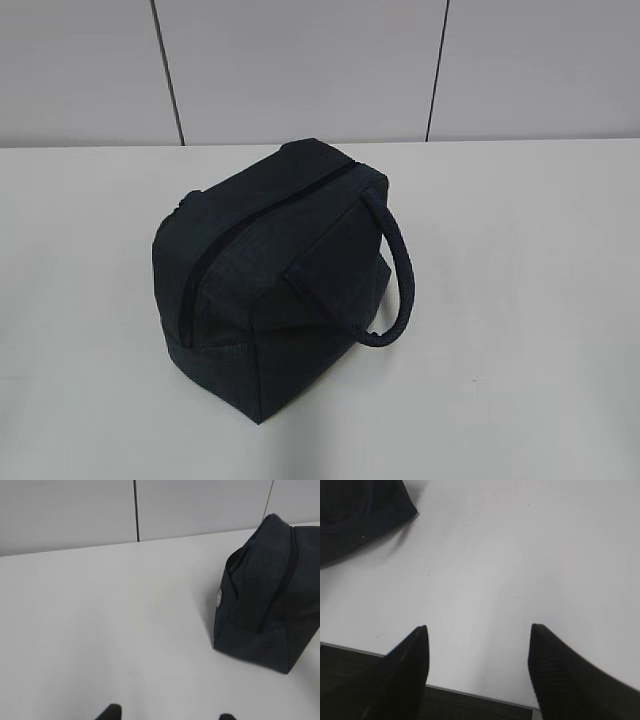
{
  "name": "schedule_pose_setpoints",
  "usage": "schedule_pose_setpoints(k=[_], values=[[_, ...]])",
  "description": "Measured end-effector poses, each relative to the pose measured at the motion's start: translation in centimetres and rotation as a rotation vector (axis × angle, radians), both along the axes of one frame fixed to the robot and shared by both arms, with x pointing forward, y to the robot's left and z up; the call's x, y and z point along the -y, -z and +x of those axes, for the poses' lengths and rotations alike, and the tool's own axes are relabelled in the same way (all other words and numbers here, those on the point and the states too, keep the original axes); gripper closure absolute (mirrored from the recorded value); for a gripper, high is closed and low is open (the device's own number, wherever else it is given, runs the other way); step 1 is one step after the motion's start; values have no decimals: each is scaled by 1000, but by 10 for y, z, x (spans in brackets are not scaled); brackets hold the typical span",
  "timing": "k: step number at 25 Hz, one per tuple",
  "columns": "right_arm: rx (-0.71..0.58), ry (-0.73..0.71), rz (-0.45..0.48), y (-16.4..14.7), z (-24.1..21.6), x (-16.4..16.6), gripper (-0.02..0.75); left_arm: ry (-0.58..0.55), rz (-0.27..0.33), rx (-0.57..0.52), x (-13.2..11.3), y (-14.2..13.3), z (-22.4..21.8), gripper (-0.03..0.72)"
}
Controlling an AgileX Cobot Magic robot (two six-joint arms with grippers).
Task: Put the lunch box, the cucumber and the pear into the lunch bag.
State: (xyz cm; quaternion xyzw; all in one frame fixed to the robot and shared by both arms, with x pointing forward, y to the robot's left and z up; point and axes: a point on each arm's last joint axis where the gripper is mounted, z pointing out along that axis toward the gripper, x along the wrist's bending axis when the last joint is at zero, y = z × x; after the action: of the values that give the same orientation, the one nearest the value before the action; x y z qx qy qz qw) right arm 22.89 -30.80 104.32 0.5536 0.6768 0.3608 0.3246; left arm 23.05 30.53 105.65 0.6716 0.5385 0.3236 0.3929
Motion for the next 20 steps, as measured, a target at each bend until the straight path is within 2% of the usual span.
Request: schedule_pose_setpoints(k=[17,20], values=[[2,1,6,0,0,0,257,4,-10,13,0,0,-3,364],[6,49,9,0,-1,-1,257,-14,-12,17,0,1,-4,367]])
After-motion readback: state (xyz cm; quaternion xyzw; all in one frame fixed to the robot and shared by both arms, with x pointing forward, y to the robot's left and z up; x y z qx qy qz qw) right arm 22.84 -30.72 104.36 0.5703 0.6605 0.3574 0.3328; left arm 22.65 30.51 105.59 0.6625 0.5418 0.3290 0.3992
